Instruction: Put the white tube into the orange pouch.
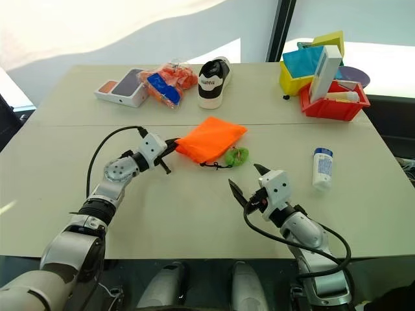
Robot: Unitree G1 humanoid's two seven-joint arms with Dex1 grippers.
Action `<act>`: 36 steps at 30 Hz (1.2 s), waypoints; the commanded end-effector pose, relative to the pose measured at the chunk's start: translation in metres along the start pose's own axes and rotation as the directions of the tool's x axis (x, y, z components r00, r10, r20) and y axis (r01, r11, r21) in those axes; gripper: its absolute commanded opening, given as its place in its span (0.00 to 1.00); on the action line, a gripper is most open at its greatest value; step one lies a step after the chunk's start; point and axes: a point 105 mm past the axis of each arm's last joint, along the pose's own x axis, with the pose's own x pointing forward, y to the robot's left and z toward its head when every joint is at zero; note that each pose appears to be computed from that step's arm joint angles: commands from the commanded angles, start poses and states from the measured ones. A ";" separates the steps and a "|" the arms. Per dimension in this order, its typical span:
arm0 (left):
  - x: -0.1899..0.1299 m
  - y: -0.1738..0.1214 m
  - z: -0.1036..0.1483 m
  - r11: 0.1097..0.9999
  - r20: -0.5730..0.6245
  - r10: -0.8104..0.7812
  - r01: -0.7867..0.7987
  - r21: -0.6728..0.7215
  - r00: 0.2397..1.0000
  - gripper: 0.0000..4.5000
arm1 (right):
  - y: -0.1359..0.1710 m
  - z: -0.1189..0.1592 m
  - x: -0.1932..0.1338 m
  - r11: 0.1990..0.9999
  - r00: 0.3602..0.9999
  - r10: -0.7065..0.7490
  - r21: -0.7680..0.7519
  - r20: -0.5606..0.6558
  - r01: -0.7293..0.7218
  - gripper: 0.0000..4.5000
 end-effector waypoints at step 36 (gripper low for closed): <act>-0.077 -0.041 0.023 0.950 -0.078 -0.090 0.062 -0.305 0.993 0.01 | -0.151 -0.054 -0.053 0.682 0.689 -0.704 0.108 -0.174 0.724 1.00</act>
